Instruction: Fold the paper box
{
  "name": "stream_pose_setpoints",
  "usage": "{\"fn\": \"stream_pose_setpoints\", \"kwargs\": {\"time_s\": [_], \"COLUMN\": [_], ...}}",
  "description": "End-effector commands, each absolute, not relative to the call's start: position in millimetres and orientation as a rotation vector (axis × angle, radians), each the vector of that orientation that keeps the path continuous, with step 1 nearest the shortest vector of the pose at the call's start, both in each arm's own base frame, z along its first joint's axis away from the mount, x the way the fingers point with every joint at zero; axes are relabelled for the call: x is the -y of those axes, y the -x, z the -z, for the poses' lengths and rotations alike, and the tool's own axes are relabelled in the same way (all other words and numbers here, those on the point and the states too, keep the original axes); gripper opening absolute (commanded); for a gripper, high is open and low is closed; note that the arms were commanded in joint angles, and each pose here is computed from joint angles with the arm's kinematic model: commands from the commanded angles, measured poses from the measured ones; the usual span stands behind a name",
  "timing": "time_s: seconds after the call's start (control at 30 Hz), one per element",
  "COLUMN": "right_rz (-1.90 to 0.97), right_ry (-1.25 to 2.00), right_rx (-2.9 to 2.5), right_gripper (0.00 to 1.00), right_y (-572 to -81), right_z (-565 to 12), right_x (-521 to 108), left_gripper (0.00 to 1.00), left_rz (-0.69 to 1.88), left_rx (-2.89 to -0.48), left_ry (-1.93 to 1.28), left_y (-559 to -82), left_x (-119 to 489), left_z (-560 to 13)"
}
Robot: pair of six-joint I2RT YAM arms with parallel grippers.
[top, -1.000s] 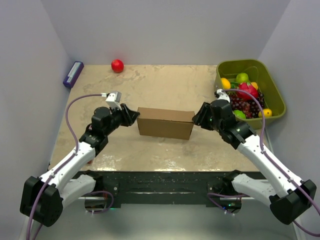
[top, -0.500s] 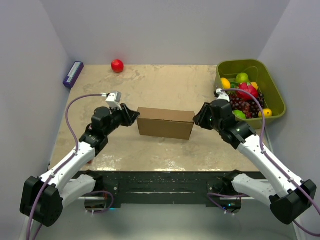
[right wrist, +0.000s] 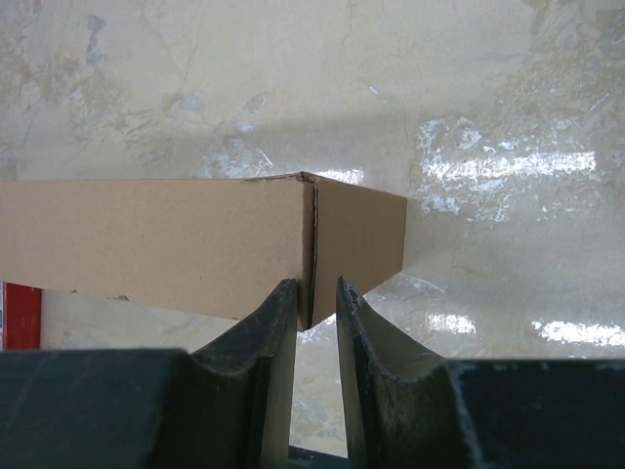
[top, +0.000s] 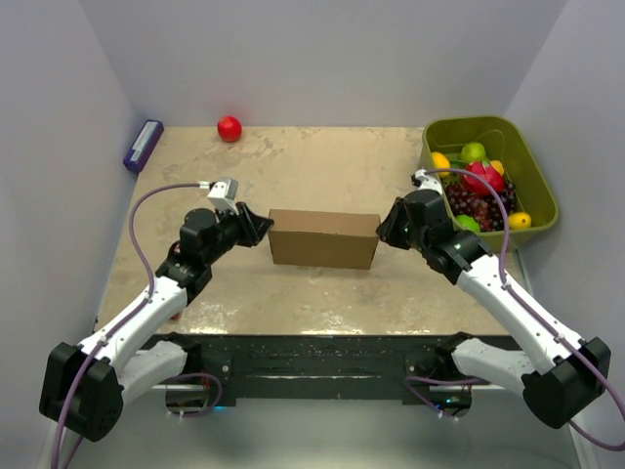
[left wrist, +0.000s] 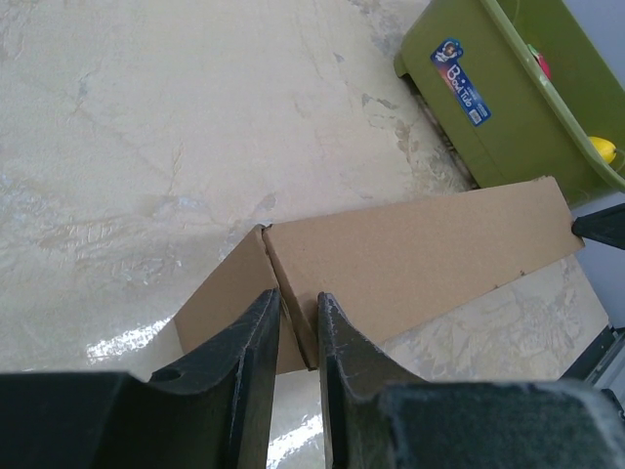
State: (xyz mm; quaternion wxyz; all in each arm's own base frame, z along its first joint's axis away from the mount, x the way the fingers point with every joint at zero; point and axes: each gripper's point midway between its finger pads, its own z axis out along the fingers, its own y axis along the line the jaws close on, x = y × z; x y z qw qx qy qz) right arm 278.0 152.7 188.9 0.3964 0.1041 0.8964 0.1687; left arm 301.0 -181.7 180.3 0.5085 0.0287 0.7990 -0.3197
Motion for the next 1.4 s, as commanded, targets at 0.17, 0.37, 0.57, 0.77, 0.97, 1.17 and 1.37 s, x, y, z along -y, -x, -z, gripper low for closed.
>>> {"fn": "stream_pose_setpoints", "kwargs": {"time_s": [0.17,0.37,0.57,0.77,0.97,1.17,1.37], "right_rz": [-0.356,-0.512,-0.643,-0.633,-0.649,-0.659,-0.61], "right_ry": [-0.199,-0.217,-0.194,-0.207,-0.222,-0.221,-0.244], "right_rx": [-2.426,-2.283,-2.238,-2.23,-2.208,-2.199,-2.253], "right_gripper": [0.33,0.34,0.34,0.34,0.34,0.33,0.23], "right_y": [-265,-304,-313,-319,-331,-337,-330], "right_z": [-154,-204,-219,-215,-220,-223,-198], "right_x": [-146,-149,-166,-165,-161,-162,-154], "left_gripper": [0.26,0.26,0.26,0.26,0.25,0.25,0.25], "left_rz": [0.603,0.603,0.603,0.602,0.604,0.601,0.604], "left_rx": [-2.333,-2.325,-2.324,-2.334,-2.331,-2.343,-2.341], "left_ry": [-0.059,-0.061,-0.066,-0.07,-0.073,-0.074,-0.075], "left_y": [-251,-252,-253,-253,-253,-253,-253], "left_x": [153,153,153,153,154,154,155], "left_z": [-75,-77,-78,-75,-76,-73,-73]}}
